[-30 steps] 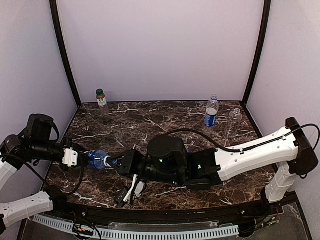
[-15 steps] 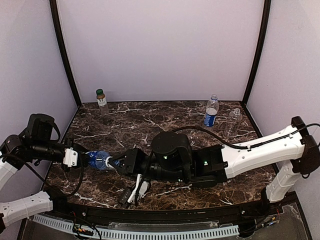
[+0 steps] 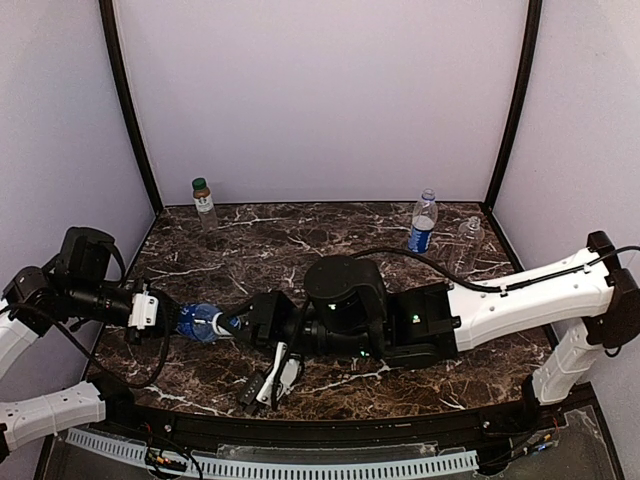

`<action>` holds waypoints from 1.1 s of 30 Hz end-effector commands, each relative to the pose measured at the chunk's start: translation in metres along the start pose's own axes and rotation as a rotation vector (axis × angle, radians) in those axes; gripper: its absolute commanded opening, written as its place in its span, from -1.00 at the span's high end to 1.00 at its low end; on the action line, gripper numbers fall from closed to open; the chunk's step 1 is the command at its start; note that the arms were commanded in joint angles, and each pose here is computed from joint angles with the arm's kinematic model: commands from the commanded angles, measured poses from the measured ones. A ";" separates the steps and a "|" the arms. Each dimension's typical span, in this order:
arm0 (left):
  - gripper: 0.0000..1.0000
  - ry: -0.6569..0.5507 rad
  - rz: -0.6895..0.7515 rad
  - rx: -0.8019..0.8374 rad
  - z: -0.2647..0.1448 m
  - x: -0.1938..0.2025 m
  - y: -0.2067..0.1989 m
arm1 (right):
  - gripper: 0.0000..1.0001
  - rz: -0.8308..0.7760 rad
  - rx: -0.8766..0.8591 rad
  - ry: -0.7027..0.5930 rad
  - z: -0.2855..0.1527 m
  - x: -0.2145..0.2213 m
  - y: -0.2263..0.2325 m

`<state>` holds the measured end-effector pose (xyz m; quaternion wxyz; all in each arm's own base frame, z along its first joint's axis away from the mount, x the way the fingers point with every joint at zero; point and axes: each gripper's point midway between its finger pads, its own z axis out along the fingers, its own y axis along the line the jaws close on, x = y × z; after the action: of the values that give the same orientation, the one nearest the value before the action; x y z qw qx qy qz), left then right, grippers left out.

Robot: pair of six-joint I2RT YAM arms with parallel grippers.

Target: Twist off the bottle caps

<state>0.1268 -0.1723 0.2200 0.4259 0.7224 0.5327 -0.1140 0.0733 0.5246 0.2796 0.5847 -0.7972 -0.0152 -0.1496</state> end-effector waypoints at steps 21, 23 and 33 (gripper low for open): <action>0.85 0.125 0.099 -0.725 -0.041 0.016 0.117 | -0.97 2.090 0.183 -0.185 -0.019 0.136 -0.103; 0.85 0.154 0.124 -0.767 -0.044 0.019 0.125 | -0.96 2.250 0.117 -0.127 0.000 0.141 -0.086; 0.84 0.230 0.171 -0.808 -0.043 0.030 0.134 | -0.46 2.447 0.012 -0.047 0.021 0.146 -0.060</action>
<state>0.2377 -0.1326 0.2893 0.6130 0.5558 0.5257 0.1973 0.2071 0.5436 0.3667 0.3846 -0.3136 0.7116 0.4973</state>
